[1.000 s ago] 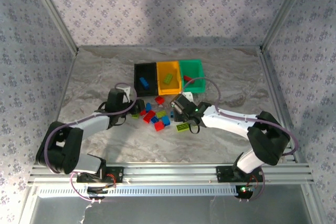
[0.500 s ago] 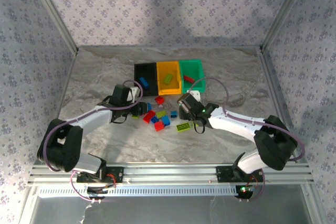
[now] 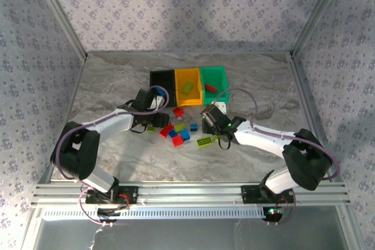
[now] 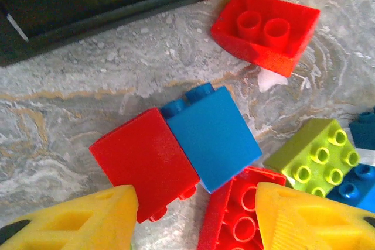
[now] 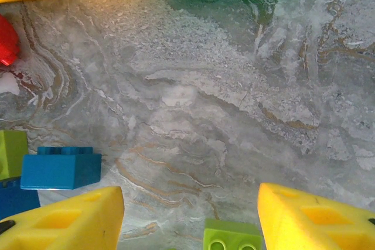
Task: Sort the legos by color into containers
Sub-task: Move the lego to the center of the table, then pick up the lego from the center of the table.
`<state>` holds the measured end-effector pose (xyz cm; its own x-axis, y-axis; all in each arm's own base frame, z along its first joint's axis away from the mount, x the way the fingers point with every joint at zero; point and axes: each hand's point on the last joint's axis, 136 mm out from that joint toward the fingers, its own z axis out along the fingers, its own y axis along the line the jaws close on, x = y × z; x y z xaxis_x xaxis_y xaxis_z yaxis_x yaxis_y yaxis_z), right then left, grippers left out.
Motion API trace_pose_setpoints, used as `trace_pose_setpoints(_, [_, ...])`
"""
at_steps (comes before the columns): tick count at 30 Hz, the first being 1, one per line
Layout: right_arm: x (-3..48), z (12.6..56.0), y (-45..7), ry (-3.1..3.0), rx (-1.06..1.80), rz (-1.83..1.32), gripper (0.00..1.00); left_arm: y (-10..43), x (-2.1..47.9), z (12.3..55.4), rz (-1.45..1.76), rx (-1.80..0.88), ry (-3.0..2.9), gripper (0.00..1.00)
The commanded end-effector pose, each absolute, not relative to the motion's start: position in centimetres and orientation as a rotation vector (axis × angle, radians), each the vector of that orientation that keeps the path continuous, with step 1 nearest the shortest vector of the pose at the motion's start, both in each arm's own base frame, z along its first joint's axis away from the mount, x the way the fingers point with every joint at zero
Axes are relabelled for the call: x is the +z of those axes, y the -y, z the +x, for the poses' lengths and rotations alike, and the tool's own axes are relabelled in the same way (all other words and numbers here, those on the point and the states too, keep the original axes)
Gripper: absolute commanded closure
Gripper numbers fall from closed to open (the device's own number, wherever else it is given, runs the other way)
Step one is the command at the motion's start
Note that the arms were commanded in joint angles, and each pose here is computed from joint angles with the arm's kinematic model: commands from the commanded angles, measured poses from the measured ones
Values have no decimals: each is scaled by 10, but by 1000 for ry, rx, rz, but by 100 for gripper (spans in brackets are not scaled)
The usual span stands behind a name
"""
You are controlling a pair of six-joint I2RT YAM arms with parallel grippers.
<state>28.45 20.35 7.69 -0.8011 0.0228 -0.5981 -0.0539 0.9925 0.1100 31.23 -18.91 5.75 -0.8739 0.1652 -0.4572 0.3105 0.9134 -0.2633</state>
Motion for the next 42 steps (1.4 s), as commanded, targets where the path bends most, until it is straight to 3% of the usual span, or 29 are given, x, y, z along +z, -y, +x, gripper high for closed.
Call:
trace_pose_setpoints(1, [83, 283, -198, -2474, 185, 23, 36, 170, 37, 304, 350, -308, -2751, 43])
trace_pose_setpoints(13, [86, 282, -189, -2461, 170, 47, 36, 139, 43, 306, 281, -98, -2717, 43])
trace_pose_setpoints(23, [88, 281, -189, -2457, 173, 43, 36, 157, 56, 320, 262, -200, -2681, 41])
trace_pose_setpoints(42, [94, 272, -169, -2431, 134, 78, 36, 173, 32, 342, 248, -212, -2771, 42])
